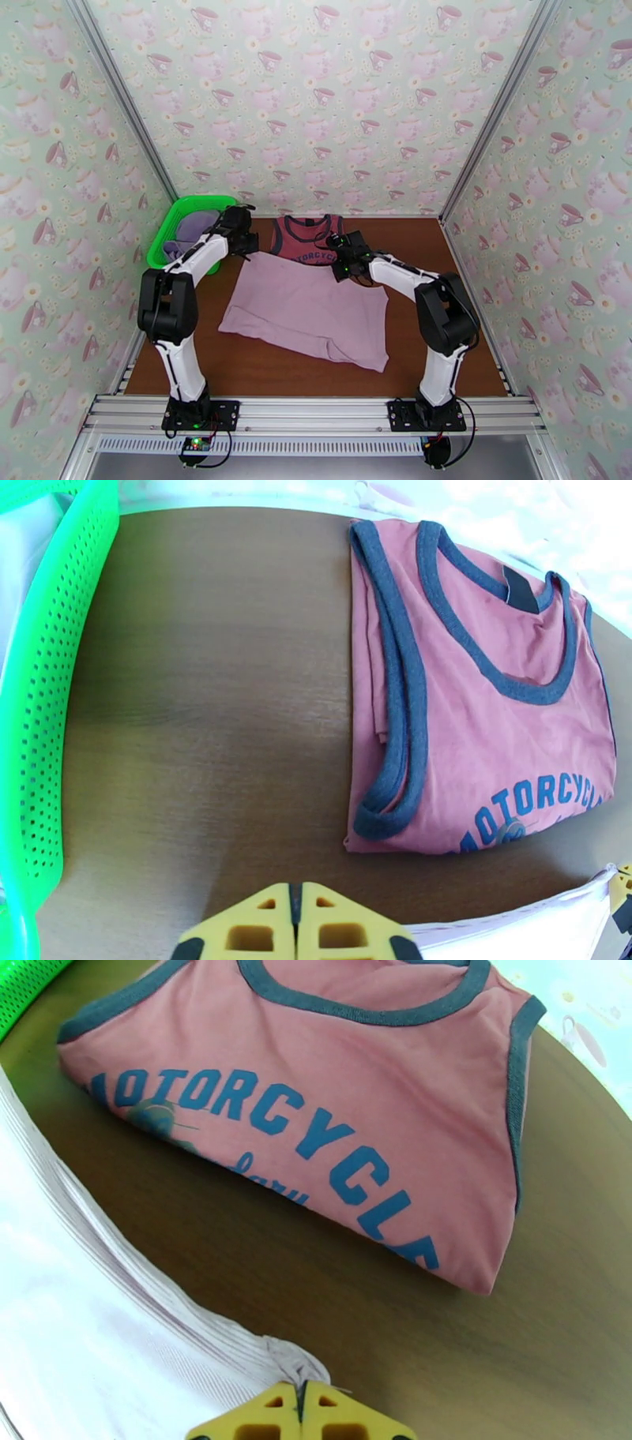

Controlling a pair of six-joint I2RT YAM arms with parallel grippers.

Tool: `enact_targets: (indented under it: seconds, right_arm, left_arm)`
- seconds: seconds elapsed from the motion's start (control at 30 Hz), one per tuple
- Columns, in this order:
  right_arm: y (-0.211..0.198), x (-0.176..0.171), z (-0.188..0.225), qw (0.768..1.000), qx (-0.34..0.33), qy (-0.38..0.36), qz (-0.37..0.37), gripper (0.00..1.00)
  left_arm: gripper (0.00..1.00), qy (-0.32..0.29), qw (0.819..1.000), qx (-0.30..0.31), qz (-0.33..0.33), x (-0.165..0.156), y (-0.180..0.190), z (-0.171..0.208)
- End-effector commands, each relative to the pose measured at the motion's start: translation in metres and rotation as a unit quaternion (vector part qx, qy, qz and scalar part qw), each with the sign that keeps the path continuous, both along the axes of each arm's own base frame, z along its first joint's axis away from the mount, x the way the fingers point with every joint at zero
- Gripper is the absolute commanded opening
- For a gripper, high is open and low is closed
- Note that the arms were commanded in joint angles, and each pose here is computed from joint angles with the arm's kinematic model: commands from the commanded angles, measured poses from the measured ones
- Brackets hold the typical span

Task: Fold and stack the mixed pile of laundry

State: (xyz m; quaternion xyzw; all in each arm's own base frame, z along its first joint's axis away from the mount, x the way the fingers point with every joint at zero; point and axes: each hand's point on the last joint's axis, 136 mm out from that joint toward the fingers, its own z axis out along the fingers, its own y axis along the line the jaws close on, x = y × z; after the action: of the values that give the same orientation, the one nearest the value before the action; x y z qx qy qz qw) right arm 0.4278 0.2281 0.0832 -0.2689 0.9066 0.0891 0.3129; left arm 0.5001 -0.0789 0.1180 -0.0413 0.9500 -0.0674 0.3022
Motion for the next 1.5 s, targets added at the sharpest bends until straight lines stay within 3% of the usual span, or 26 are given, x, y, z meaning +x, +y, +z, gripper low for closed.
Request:
enact_targets:
  seconds: [0.0, 0.33, 0.73, 0.9, 1.03, 1.17, 1.3, 1.33, 1.47]
  right_arm:
    - [0.013, -0.002, 0.019, 0.998, 0.042, -0.036, -0.005, 0.00]
    - [0.033, -0.051, 0.021, 0.995, 0.032, -0.086, -0.033, 0.00]
    - [0.014, -0.093, -0.003, 0.991, -0.007, -0.097, -0.091, 0.04]
    - [0.009, -0.119, -0.011, 0.992, 0.002, -0.087, -0.093, 0.24]
    - [0.007, -0.136, -0.002, 0.993, 0.015, -0.084, -0.085, 0.36]
    - [0.007, -0.133, 0.031, 0.990, 0.028, -0.112, -0.083, 0.42]
    - [0.022, -0.117, 0.051, 0.990, 0.036, -0.117, -0.070, 0.39]
    - [0.027, -0.112, 0.050, 0.991, 0.035, -0.111, -0.068, 0.36]
    - [0.048, -0.093, 0.027, 0.995, 0.034, -0.069, -0.062, 0.08]
  left_arm:
    - [0.00, -0.018, 1.000, 0.000, 0.005, -0.006, 0.002, 0.007]
    - [0.00, -0.035, 0.999, 0.007, 0.034, -0.043, 0.016, 0.011]
    - [0.00, -0.003, 0.995, -0.016, 0.094, -0.101, 0.027, -0.044]
    - [0.31, -0.012, 0.990, 0.003, 0.138, -0.121, 0.044, -0.041]
    - [0.37, -0.018, 0.988, 0.026, 0.154, -0.129, 0.055, -0.025]
    - [0.33, -0.025, 0.988, 0.027, 0.150, -0.129, 0.054, -0.007]
    - [0.05, -0.018, 0.991, 0.002, 0.130, -0.121, 0.040, -0.005]
    - [0.00, -0.012, 0.992, -0.003, 0.125, -0.119, 0.036, -0.008]
    - [0.00, 0.021, 0.994, -0.015, 0.103, -0.109, 0.018, -0.032]
